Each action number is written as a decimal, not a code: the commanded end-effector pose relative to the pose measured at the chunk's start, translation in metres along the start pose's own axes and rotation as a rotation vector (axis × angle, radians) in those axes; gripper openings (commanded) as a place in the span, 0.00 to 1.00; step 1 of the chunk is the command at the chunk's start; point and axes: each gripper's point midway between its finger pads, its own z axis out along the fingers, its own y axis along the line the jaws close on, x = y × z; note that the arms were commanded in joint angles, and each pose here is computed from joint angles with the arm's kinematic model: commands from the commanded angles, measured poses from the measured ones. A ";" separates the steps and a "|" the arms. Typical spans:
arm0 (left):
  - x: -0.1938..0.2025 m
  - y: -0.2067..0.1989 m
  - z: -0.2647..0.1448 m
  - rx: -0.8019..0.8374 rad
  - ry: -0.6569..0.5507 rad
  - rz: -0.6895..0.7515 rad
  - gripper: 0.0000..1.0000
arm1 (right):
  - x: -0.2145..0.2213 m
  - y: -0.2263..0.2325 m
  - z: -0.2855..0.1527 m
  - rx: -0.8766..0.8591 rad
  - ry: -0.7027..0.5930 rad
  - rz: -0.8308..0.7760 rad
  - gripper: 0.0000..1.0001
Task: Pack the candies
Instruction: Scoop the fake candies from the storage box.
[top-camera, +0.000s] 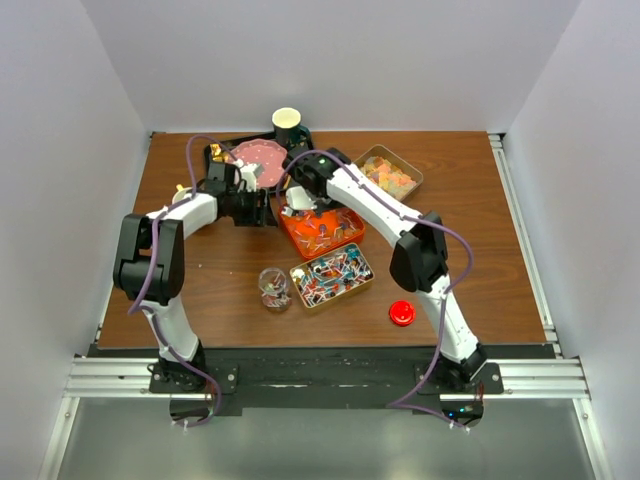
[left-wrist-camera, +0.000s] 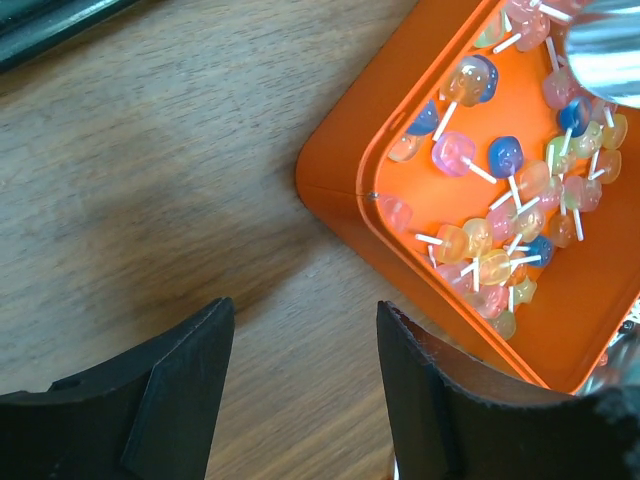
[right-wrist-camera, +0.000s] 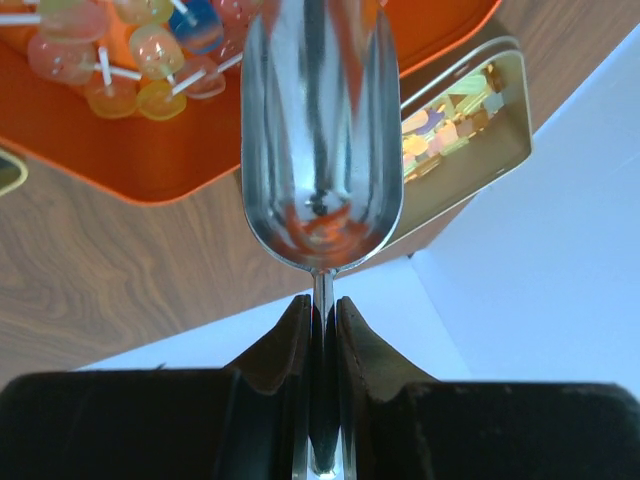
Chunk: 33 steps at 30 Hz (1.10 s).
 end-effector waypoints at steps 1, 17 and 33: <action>-0.009 -0.004 -0.005 0.022 -0.048 -0.020 0.63 | 0.017 -0.015 -0.006 0.075 0.125 0.004 0.00; 0.006 -0.001 0.011 0.082 0.007 -0.046 0.63 | -0.036 -0.013 -0.004 0.075 -0.043 0.043 0.00; 0.010 -0.002 0.015 0.149 0.024 -0.069 0.63 | 0.034 0.014 0.012 -0.152 0.013 0.182 0.00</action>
